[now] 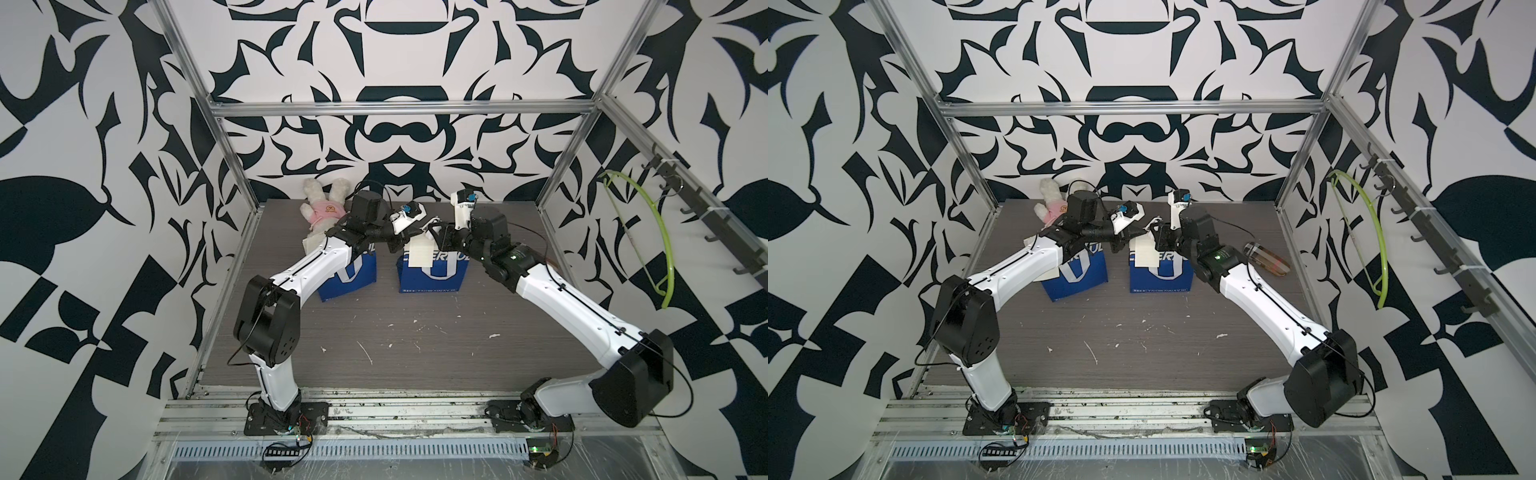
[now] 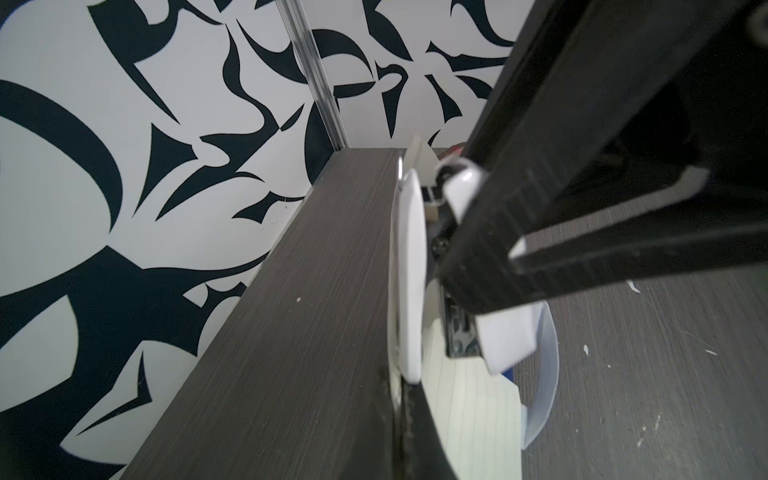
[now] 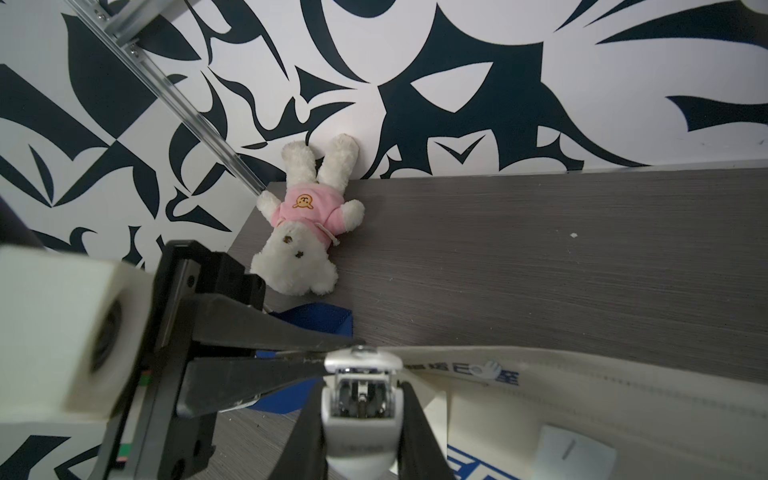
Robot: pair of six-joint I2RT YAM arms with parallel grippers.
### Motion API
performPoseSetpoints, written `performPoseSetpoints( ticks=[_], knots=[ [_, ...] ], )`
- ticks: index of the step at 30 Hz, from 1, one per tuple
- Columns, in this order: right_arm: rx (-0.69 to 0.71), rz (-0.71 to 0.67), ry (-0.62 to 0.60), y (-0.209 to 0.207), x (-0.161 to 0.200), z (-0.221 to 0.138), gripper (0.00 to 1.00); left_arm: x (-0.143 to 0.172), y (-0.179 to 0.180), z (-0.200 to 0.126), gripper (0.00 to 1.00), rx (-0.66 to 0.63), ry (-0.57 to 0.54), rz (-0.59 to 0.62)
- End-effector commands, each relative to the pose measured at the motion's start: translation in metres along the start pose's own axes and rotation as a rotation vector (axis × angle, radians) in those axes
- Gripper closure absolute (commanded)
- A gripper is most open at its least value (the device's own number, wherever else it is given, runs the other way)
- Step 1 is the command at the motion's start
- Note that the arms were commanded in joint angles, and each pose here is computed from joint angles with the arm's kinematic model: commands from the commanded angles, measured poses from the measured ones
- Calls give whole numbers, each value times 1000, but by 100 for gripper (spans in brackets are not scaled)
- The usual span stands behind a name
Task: Staple the receipts to the bags
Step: Place the stapler in the takeout bag.
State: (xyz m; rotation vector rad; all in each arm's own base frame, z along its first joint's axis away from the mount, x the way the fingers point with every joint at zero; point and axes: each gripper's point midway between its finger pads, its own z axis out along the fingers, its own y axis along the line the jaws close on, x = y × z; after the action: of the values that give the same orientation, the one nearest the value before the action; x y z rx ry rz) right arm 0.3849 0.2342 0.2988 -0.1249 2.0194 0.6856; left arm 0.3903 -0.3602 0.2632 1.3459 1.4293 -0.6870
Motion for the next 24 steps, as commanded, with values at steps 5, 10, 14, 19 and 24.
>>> performPoseSetpoints(
  ticks=[5,10,14,19,24],
  knots=[
    [16,-90,-102,17,-30,-6,100,1,-12,-2,100,32,1,3],
    [22,-119,-163,21,-44,-14,100,2,-12,-1,100,37,5,2],
    [16,-148,-192,27,-58,-18,100,5,-11,-1,100,33,11,1],
    [17,-153,-195,28,-60,-17,100,6,-12,0,100,33,15,1],
    [72,-167,-142,19,-53,-11,100,6,-10,0,100,25,14,6]
  ],
)
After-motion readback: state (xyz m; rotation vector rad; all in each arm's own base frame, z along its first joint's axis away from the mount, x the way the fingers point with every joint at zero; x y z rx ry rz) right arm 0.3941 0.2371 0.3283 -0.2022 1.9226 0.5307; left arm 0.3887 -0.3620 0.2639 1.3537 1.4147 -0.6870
